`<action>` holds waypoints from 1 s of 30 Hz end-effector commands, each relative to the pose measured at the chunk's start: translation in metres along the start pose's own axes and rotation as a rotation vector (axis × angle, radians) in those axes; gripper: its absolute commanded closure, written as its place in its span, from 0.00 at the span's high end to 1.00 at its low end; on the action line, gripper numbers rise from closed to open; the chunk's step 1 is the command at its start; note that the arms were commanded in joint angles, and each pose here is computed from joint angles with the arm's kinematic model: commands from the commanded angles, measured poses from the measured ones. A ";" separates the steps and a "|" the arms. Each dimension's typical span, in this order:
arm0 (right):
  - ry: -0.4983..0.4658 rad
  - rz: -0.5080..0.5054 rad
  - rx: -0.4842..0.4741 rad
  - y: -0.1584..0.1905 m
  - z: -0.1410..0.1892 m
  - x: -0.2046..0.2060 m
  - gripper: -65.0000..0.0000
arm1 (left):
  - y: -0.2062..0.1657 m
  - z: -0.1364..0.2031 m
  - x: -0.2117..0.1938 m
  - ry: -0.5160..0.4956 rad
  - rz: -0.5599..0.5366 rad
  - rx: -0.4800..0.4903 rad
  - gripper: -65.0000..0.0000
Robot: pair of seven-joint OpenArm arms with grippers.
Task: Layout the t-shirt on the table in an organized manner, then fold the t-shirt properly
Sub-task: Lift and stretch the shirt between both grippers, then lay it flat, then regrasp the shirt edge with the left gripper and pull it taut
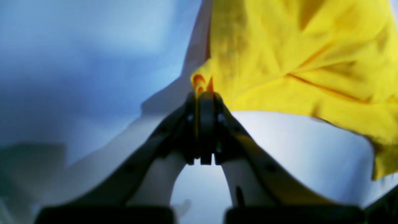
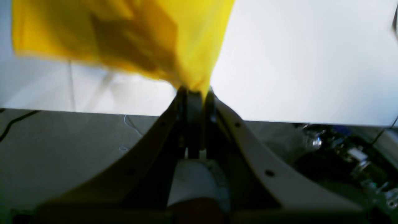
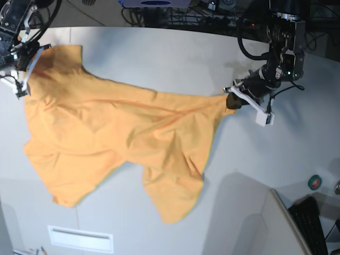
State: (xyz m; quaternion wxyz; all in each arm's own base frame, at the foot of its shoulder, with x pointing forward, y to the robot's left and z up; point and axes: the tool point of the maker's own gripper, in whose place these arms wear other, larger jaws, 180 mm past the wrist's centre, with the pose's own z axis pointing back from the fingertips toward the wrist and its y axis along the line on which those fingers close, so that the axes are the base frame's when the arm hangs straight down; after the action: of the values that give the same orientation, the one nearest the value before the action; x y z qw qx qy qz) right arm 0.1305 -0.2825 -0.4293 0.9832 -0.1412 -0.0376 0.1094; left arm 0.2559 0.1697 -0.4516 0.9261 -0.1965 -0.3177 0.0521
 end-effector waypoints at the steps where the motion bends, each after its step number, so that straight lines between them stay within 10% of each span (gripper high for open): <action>1: 0.015 0.000 -0.007 -0.006 -0.003 -0.003 0.00 | -0.005 0.003 0.017 -0.053 -0.012 -0.018 0.00; 9: -0.008 0.008 0.009 -0.008 -0.015 0.001 0.00 | 0.014 0.017 -0.017 -0.005 0.035 0.029 0.00; 19: 0.013 0.012 0.020 -0.010 -0.022 -0.002 0.00 | 0.050 0.040 -0.030 -0.019 0.104 0.121 0.90; 30: 0.016 0.011 0.025 -0.007 -0.022 -0.003 0.00 | 0.022 0.061 -0.043 -0.022 0.058 0.080 0.93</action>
State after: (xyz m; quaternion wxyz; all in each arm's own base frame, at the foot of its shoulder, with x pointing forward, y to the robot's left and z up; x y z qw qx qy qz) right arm 0.1261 -0.2896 -0.4551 0.9862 -0.1186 -0.0203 0.1133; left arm 0.1771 0.1968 -0.4504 0.9336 -0.1684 -0.3010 0.0975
